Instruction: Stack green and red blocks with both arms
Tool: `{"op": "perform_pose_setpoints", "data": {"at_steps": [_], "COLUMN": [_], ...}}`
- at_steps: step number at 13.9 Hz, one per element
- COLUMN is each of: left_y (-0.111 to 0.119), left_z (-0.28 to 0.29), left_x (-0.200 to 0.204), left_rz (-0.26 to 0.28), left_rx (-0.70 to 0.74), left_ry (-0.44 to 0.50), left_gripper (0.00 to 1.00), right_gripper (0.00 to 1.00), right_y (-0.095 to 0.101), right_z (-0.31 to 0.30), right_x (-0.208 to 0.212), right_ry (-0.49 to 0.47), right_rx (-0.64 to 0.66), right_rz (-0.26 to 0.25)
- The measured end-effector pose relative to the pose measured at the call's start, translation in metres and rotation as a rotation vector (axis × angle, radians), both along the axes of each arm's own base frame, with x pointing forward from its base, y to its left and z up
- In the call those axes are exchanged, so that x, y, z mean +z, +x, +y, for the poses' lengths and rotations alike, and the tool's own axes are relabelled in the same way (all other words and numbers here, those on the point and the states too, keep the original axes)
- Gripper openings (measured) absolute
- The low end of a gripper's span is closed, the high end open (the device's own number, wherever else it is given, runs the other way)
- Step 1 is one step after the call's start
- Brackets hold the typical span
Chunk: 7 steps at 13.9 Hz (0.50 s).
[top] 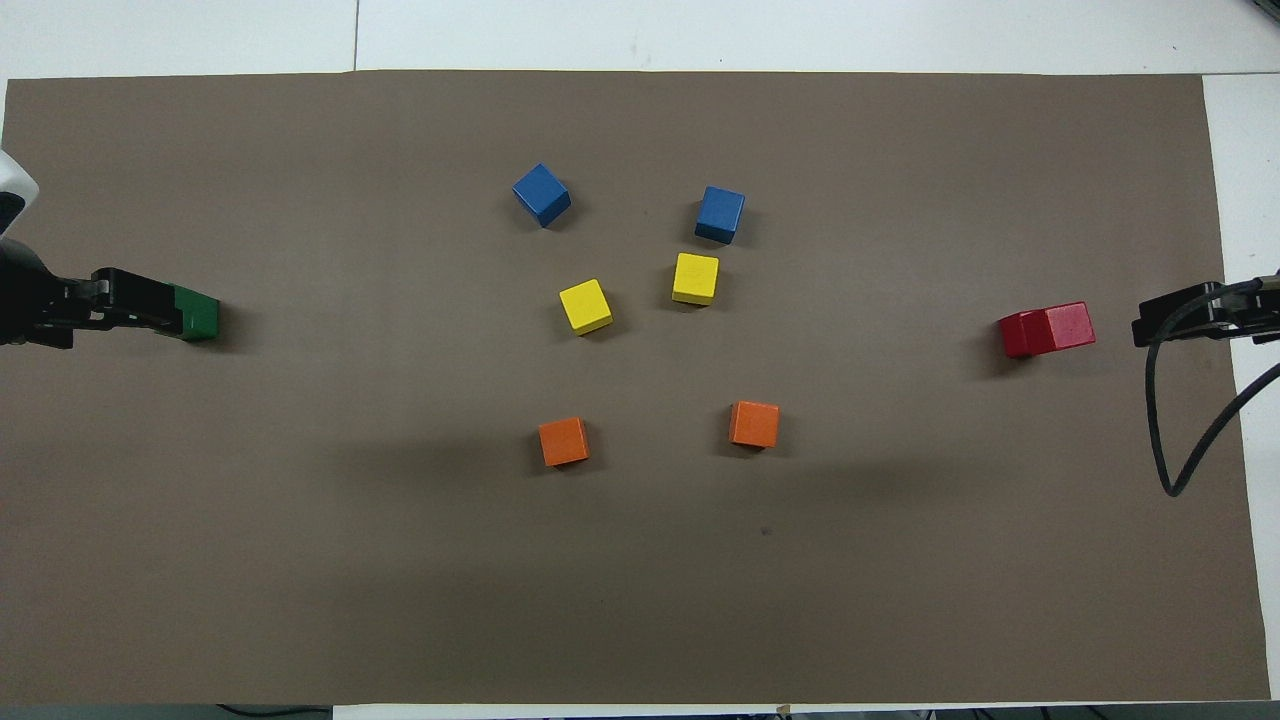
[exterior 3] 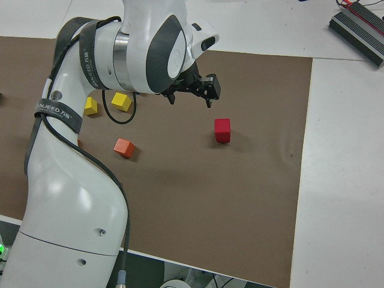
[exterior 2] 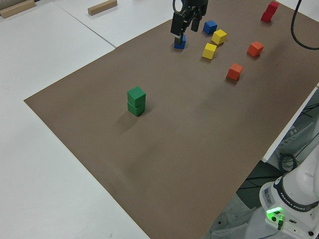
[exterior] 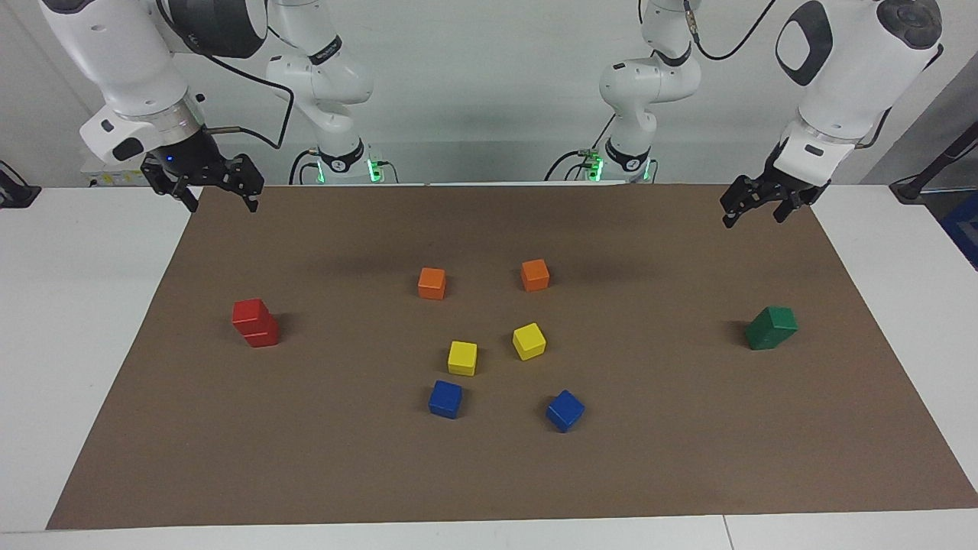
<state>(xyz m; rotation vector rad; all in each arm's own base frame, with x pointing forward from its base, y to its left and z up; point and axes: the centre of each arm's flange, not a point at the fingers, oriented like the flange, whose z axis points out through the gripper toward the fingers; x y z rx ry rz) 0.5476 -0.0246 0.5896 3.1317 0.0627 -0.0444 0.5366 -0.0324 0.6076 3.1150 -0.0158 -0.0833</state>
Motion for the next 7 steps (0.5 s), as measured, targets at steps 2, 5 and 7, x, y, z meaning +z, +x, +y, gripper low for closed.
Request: {"op": "perform_pose_setpoints", "data": {"at_steps": [2,5,7], "left_y": [0.0,0.0,0.0], "left_z": [-0.0001,-0.0002,-0.0002], "left_x": [0.0,0.0,0.0], "left_rz": [0.0,0.0,0.0], "left_rx": [0.0,0.0,0.0], "left_ry": [-0.001,-0.002,-0.003], "left_gripper": [1.0,1.0,1.0], "right_gripper": [0.99,1.0,1.0], "right_y": [0.0016,0.0017,0.0017], "right_z": [-0.0002,-0.0003,-0.0004], "right_x": [0.001,0.0028,0.0028], "right_ry": [0.0,0.0,-0.001], "right_rx": [-0.003,-0.007,-0.01], "right_rz": [-0.003,-0.007,-0.007]}}
